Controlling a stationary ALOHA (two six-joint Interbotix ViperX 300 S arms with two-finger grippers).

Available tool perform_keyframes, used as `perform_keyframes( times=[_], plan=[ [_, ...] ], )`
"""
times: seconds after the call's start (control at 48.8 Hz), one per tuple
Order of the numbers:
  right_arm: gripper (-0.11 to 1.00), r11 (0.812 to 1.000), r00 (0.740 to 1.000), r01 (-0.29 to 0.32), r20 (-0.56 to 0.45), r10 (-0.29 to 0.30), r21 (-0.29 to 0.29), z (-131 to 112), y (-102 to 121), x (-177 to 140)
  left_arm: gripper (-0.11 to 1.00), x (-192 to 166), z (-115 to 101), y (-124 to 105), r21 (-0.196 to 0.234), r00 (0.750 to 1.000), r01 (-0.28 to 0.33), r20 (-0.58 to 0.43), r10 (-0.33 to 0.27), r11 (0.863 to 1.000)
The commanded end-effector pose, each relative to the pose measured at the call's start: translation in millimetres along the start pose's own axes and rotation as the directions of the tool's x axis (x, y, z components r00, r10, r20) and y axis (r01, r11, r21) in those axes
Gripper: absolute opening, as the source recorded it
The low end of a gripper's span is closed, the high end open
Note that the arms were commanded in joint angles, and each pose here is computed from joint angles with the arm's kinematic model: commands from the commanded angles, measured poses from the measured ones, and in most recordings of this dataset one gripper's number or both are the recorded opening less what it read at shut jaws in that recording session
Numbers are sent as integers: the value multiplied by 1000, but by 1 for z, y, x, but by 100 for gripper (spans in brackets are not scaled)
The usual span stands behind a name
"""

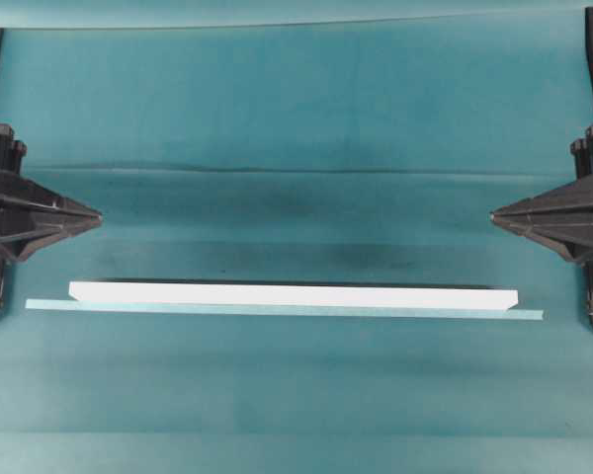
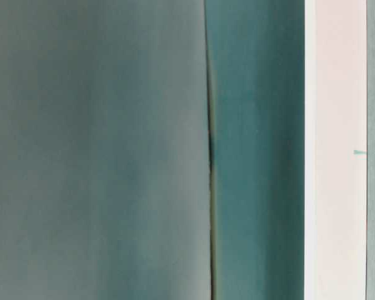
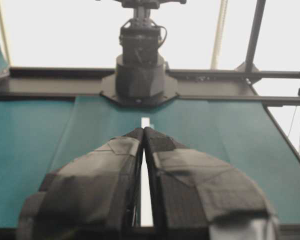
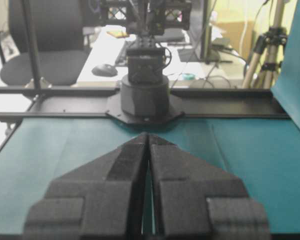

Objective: Lift a wooden board with both hands.
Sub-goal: 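Move both grippers down toward the two ends of the white board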

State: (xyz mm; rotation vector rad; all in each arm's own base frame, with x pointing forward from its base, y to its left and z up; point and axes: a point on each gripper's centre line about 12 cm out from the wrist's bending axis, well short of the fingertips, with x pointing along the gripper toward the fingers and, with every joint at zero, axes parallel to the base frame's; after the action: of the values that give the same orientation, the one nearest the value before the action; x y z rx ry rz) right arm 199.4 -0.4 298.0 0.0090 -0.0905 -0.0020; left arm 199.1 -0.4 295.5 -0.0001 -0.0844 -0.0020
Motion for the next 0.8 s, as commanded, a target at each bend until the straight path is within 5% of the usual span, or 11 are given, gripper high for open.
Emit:
perform_keyframes(
  times=[0.0, 0.143, 0.307, 0.451, 0.614, 0.778],
  plan=[
    [10, 1000, 1000, 7, -8, -7, 28, 1, -1, 5, 14, 11, 12, 0, -31, 1000, -1, -15, 0, 1000],
    [0, 982, 992, 53, -119, -32, 183, -8, -4, 14, 1, 17, 14, 1, -41, 995, -7, -100, 3, 999],
    [0, 968, 973, 72, -229, -16, 239, -12, -2, 27, -2, 21, 21, -5, -70, 983, 8, -182, -21, 998],
    [0, 948, 941, 108, -338, 0, 301, -9, 0, 42, -2, 28, 30, -5, -135, 969, -12, -247, -22, 991],
    [0, 940, 865, 146, -501, 30, 307, -8, 3, 53, -2, 40, 34, -6, -168, 934, -41, -357, -22, 985],
    [0, 943, 759, 173, -648, 55, 283, -12, 7, 60, -2, 53, 22, -8, -139, 831, -67, -555, -22, 988]
  ],
)
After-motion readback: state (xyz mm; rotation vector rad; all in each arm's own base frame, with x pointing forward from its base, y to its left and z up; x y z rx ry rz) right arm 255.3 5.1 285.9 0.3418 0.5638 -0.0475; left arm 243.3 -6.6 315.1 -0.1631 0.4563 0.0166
